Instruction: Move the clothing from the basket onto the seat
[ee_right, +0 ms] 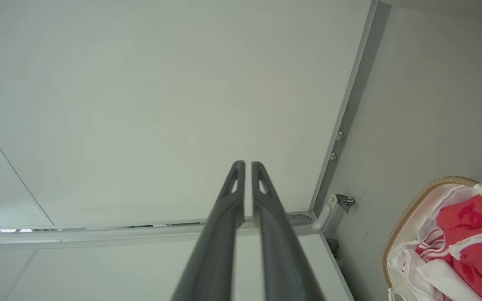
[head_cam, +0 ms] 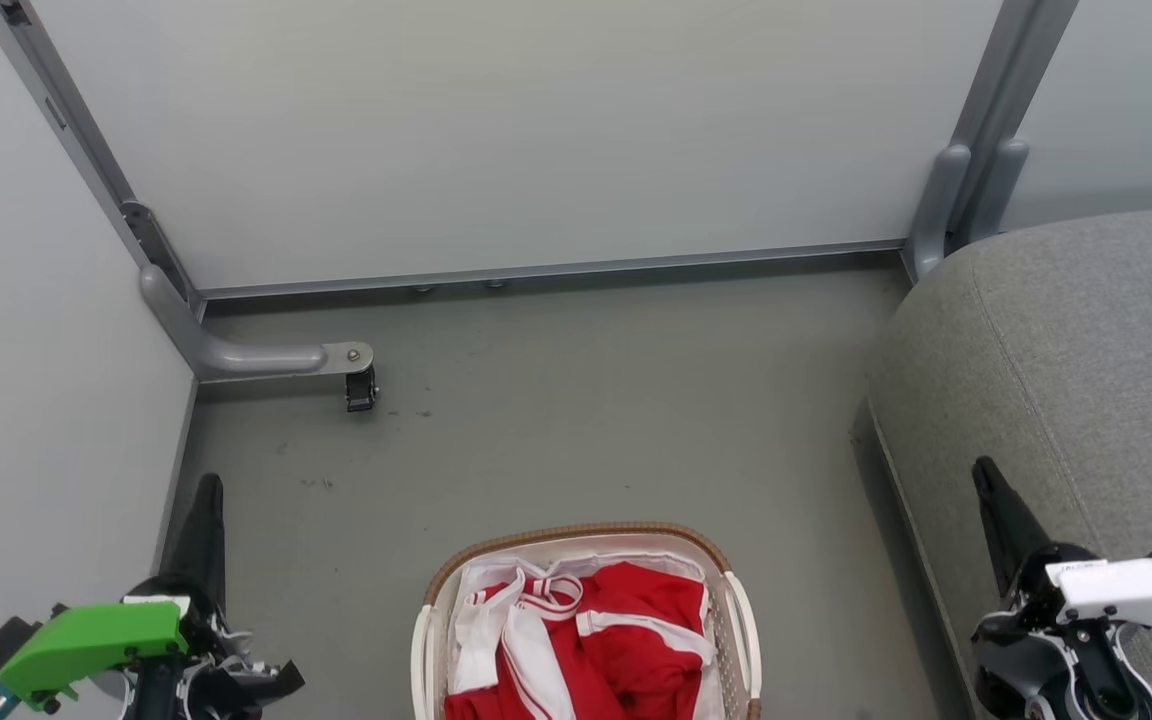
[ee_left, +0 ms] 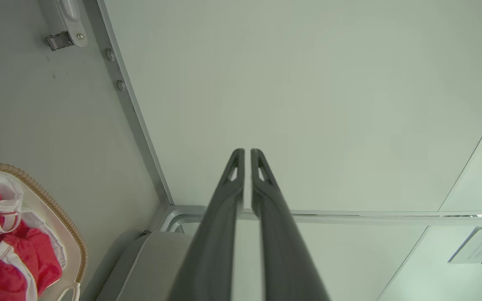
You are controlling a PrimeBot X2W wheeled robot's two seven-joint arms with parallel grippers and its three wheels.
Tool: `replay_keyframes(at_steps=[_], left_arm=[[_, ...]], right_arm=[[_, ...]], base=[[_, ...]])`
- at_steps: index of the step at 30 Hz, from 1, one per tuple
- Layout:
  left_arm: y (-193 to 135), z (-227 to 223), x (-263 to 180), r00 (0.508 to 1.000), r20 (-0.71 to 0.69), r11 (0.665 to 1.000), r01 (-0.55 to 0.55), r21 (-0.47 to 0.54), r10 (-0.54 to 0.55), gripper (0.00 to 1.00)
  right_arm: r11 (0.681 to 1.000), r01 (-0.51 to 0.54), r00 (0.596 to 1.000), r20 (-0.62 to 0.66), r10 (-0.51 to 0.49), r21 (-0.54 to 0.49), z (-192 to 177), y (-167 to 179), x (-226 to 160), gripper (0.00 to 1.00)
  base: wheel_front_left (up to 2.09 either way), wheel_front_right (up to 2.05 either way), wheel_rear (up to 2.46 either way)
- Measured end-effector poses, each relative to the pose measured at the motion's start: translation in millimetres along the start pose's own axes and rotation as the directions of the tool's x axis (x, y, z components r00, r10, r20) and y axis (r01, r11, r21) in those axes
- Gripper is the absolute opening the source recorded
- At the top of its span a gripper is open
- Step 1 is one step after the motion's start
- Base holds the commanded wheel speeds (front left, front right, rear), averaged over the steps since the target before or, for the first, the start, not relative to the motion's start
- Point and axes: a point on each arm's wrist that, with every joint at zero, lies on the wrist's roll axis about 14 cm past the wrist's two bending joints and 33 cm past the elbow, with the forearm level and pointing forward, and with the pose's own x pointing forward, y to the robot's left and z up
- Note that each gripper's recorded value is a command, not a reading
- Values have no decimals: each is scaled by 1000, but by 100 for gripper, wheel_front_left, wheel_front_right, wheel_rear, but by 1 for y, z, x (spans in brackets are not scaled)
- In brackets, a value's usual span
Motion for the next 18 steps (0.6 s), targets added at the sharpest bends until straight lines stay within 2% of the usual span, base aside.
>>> replay_keyframes(at_steps=[1,2,3,4,11,18], left_arm=[[6,-1,-2,1000,0,1000,-18,-3,18,0],[12,-1,-5,999,0,999,-37,-7,37,100],[17,-2,-7,999,0,999,-51,-10,51,0],[24,-3,-10,998,0,997,-71,-14,71,100],[31,-1,-13,995,20,996,-93,-3,93,100],[32,2,-13,994,31,983,-105,147,102,100]], right_arm=[[1000,16,1000,0,-16,4,-1,-6,-2,0],[999,35,999,0,-35,9,-2,-12,-5,100],[999,49,999,0,-49,13,-2,-17,-7,0],[998,67,998,0,-67,17,-3,-23,-10,100],[997,76,997,11,-76,-7,-3,-26,-12,100],[985,71,997,17,-70,-155,1,-21,-8,100]], base=[[0,0,0],[0,0,0],[0,0,0],[0,0,0],[0,0,0],[0,0,0]])
